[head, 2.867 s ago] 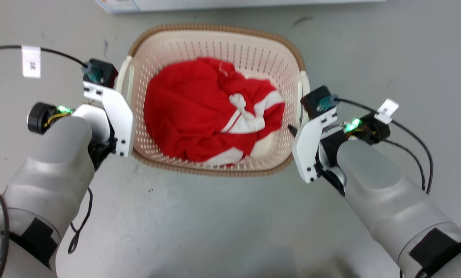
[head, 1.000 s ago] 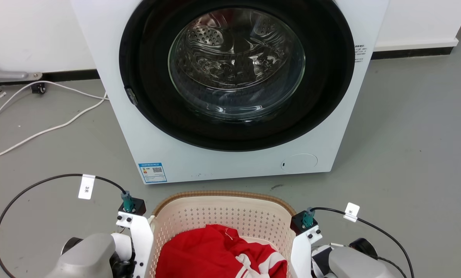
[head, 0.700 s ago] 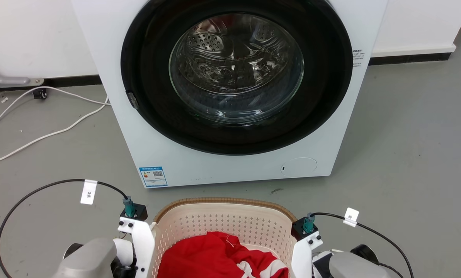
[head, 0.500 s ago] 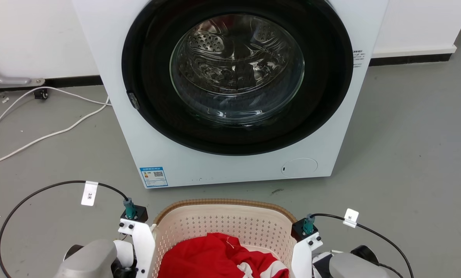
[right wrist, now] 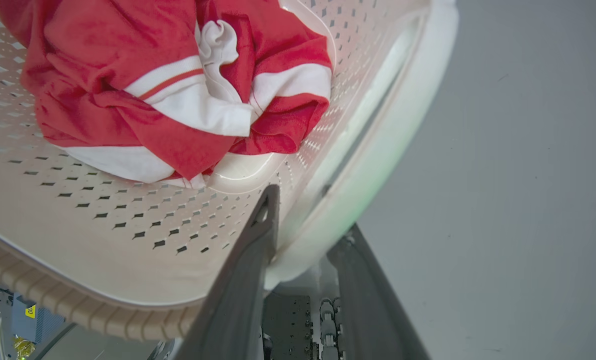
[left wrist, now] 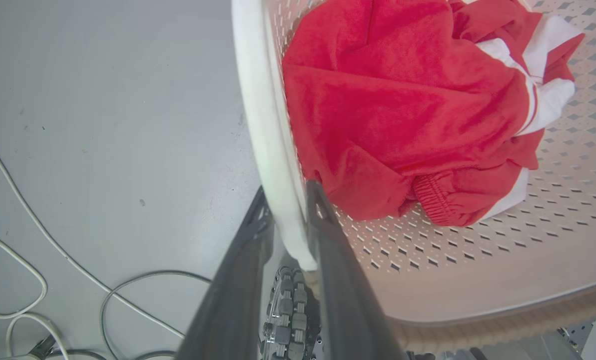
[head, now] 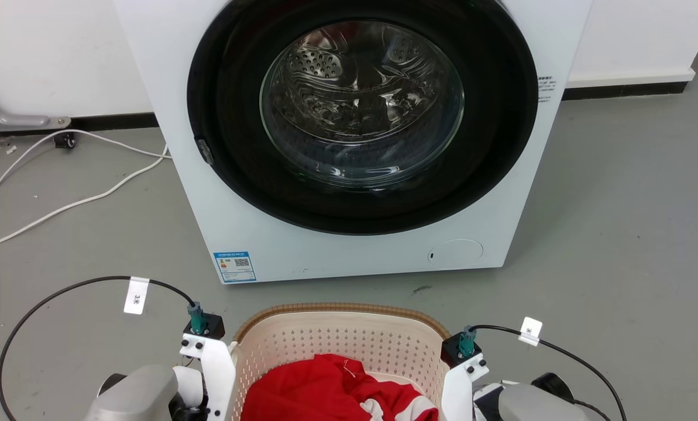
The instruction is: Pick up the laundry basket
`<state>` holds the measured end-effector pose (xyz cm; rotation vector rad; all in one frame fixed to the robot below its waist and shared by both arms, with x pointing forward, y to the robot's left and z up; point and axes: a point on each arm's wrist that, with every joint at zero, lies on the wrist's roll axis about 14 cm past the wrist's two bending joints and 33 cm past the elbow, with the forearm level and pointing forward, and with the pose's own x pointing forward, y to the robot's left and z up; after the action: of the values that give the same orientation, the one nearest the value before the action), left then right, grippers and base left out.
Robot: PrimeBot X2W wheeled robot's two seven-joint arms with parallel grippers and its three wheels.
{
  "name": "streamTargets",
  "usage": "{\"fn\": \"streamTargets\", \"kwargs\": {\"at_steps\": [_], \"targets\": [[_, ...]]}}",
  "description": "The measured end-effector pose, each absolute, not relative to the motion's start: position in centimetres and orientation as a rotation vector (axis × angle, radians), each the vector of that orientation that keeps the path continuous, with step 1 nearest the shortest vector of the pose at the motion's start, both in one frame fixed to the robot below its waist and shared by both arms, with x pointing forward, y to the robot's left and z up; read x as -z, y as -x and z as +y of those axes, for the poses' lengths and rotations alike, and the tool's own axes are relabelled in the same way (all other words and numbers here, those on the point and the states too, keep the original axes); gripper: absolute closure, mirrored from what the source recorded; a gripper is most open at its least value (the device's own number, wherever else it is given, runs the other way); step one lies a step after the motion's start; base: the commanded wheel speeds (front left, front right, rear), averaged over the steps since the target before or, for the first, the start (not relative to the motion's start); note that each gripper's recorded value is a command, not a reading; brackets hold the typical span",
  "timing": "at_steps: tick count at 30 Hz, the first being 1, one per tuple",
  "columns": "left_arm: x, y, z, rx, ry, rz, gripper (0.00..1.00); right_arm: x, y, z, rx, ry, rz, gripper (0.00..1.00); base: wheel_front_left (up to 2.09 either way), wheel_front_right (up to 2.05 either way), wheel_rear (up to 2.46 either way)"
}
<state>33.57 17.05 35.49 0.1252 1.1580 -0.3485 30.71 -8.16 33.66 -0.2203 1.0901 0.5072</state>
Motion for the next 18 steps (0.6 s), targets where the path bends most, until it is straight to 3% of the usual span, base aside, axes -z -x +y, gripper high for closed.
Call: {"fn": "streamTargets", "kwargs": {"at_steps": [18], "targets": [[-35.27, -33.42, 17.05, 0.350, -0.123, 1.169, 1.00, -33.38, -30.55, -8.22, -0.509, 0.225, 1.105, 1.00, 0.00, 0.00, 0.00]]}}
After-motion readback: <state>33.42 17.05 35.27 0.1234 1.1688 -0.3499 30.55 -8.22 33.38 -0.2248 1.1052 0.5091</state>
